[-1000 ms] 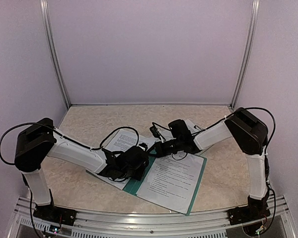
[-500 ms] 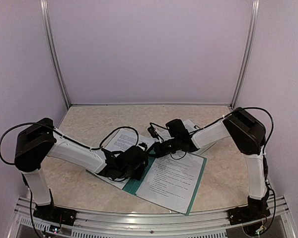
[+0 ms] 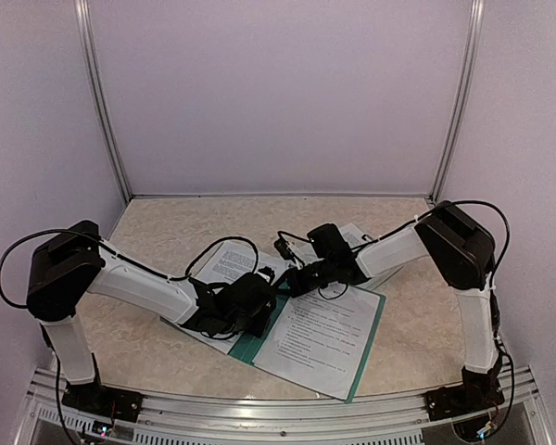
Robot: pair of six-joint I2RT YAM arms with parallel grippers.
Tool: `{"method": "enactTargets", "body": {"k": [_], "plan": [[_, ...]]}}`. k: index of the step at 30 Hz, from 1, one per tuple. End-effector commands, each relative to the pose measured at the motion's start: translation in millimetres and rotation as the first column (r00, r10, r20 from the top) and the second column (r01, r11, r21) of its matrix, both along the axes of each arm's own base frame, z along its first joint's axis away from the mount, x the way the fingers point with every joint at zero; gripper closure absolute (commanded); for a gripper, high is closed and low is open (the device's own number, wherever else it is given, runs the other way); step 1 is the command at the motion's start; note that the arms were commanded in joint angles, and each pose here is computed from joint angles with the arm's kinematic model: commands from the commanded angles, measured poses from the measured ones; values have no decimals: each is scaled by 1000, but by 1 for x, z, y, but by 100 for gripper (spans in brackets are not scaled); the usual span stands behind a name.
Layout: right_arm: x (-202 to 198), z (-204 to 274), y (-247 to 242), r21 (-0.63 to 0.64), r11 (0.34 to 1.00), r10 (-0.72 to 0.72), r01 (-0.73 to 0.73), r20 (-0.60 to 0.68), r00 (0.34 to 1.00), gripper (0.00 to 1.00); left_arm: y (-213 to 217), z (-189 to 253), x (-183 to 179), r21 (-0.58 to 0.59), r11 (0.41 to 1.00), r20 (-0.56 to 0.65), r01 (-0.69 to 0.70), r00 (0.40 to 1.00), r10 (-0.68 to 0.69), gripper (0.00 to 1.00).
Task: Put the files into the folder
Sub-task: Clamp the spring clip on the folder with some files.
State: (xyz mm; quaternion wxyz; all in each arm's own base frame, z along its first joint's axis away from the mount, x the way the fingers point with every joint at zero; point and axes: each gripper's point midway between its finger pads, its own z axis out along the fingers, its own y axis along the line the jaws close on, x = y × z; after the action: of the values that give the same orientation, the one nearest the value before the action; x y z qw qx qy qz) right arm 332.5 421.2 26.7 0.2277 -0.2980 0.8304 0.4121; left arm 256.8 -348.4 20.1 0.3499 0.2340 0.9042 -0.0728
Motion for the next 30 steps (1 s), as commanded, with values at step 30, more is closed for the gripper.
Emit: {"method": "enactTargets", "body": {"k": [30], "plan": [[-23,-103,-81,-429,900,-92,75,-20,996,100,14,-25,-26,59,997,-117,59,992,-52,85]]}}
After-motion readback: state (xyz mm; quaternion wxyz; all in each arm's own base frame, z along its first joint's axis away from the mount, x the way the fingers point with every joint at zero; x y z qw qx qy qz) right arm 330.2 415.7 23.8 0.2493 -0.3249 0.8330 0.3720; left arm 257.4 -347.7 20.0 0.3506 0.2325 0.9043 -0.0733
